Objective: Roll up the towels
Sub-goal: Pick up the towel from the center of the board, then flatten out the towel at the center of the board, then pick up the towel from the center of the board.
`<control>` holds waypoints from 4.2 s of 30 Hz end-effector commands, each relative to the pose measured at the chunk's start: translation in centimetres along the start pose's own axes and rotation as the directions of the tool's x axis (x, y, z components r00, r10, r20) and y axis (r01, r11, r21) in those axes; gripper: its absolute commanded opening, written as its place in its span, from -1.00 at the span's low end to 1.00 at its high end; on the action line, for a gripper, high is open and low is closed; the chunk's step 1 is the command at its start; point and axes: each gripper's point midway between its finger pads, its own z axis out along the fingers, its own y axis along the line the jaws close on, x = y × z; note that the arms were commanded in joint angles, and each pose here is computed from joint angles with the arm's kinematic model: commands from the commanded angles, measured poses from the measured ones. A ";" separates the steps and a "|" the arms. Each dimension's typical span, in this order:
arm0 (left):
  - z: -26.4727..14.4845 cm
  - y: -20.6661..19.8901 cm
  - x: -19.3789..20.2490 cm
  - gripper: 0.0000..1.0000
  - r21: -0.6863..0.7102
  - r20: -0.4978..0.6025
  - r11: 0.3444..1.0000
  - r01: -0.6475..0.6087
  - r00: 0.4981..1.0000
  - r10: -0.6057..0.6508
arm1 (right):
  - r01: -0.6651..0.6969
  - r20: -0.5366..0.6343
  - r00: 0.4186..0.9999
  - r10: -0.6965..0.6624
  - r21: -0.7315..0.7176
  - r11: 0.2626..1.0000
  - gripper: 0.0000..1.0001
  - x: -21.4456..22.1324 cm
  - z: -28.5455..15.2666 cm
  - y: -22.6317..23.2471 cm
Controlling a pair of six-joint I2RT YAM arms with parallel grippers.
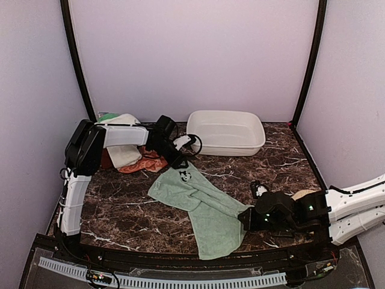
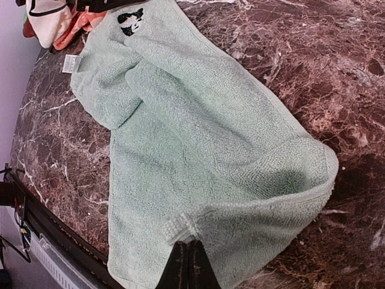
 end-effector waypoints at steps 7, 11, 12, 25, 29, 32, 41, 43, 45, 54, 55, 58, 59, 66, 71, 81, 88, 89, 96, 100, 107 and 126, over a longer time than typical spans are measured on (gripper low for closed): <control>0.9 0.1 -1.3 -0.03 0.015 0.042 1.000 0.012 0.999 -0.013 | -0.028 0.013 1.000 0.028 0.008 1.000 -1.00 -0.5 -0.4 -0.8; 2.0 0.4 -0.2 -0.23 0.001 0.005 1.000 0.014 1.000 -0.014 | -0.053 0.033 0.998 0.053 0.001 0.999 -1.00 -1.2 -1.0 -1.2; 2.1 0.4 0.1 -0.35 -0.004 -0.001 1.000 0.012 1.000 -0.012 | -0.059 0.040 0.997 0.059 -0.002 0.998 -1.00 -1.4 -1.2 -1.3; -8.9 -1.9 -3.8 -1.00 -0.068 0.121 0.998 -0.013 0.992 0.021 | -0.045 0.111 0.993 0.046 -0.008 0.999 -1.00 -4.9 -3.5 -1.5; -14.9 -2.6 -3.4 -1.00 -0.161 0.136 0.986 -0.039 0.989 0.061 | -0.013 0.142 0.990 0.016 -0.023 1.000 -1.00 -6.4 -5.0 -1.1; -19.1 -3.2 -3.1 -1.00 -0.209 0.149 0.977 -0.050 0.985 0.082 | 0.005 0.178 0.984 0.004 -0.050 0.999 -1.00 -7.5 -6.5 -0.6; -29.9 -7.8 -0.8 -1.00 -0.224 0.169 0.971 -0.087 0.977 0.127 | 0.038 0.211 0.978 0.000 -0.177 0.983 -1.00 -9.8 -11.7 1.9; -31.9 -8.7 0.3 -1.00 -0.242 0.177 0.966 -0.085 0.976 0.130 | 0.038 0.212 0.977 0.007 -0.206 0.978 -1.00 -10.0 -12.5 2.3; -33.6 -9.7 1.7 -1.00 -0.254 0.181 0.964 -0.081 0.975 0.130 | 0.041 0.206 0.979 0.005 -0.220 0.975 -1.00 -10.1 -13.1 2.5; -36.3 -14.0 8.3 -1.00 -0.188 0.160 0.980 -0.058 0.983 0.089 | 0.043 0.165 0.986 -0.006 -0.221 0.974 -1.00 -9.3 -13.5 2.1; -36.0 -13.9 8.6 -1.00 -0.188 0.159 0.981 -0.052 0.984 0.083 | 0.034 0.176 0.984 0.003 -0.206 0.978 -1.00 -9.5 -13.4 1.8; -34.9 -13.2 9.1 -1.00 -0.204 0.153 0.979 -0.029 0.986 0.061 | 0.014 0.209 0.978 0.020 -0.160 0.987 -1.00 -9.9 -12.5 1.1; -34.2 -12.5 9.4 -1.00 -0.225 0.147 0.974 -0.018 0.988 0.052 | 0.009 0.218 0.976 0.020 -0.132 0.991 -1.00 -9.9 -11.9 0.6; -24.8 -5.4 14.2 -1.00 -0.448 0.058 0.894 0.019 0.998 0.008 | 0.030 0.227 0.973 -0.044 0.065 0.997 -1.00 -9.5 -4.8 -3.0; -21.3 -1.0 14.9 -1.00 -0.503 0.067 0.858 0.100 0.995 -0.077 | 0.020 0.224 0.973 -0.047 0.123 0.992 -1.00 -11.6 -1.2 -5.0; -17.7 2.0 13.0 -1.00 -0.491 0.092 0.861 0.133 0.991 -0.100 | 0.083 0.104 0.988 -0.113 0.257 0.963 -1.00 -13.8 4.7 -7.2; -16.3 2.0 15.7 -0.85 -0.478 0.011 0.873 0.094 0.995 -0.101 | 0.072 0.066 0.993 -0.093 0.267 0.961 -1.00 -13.9 6.1 -9.2; -16.4 1.9 15.9 -0.77 -0.476 0.006 0.875 0.086 0.996 -0.094 | 0.076 0.059 0.994 -0.095 0.265 0.961 -1.00 -14.0 6.2 -9.2; -18.1 3.0 15.9 -0.20 -0.465 -0.007 0.884 0.056 0.998 -0.068 | 0.100 0.010 0.994 -0.106 0.255 0.962 -0.31 -15.7 5.5 -9.3; -18.4 2.5 14.2 -0.18 -0.380 -0.036 0.925 -0.028 0.999 0.015 | 0.164 -0.023 0.986 -0.163 0.231 0.959 -0.06 -16.8 5.1 -8.2; -15.0 0.3 15.8 -0.28 -0.145 -0.158 0.978 -0.150 0.979 0.126 | 0.229 -0.164 0.966 -0.200 0.179 0.957 0.04 -14.9 6.9 -8.2; -13.1 0.9 17.4 -0.33 -0.082 -0.249 0.965 -0.247 0.943 0.220 | 0.343 -0.361 0.902 -0.236 0.270 0.900 -0.19 -12.9 10.2 -11.5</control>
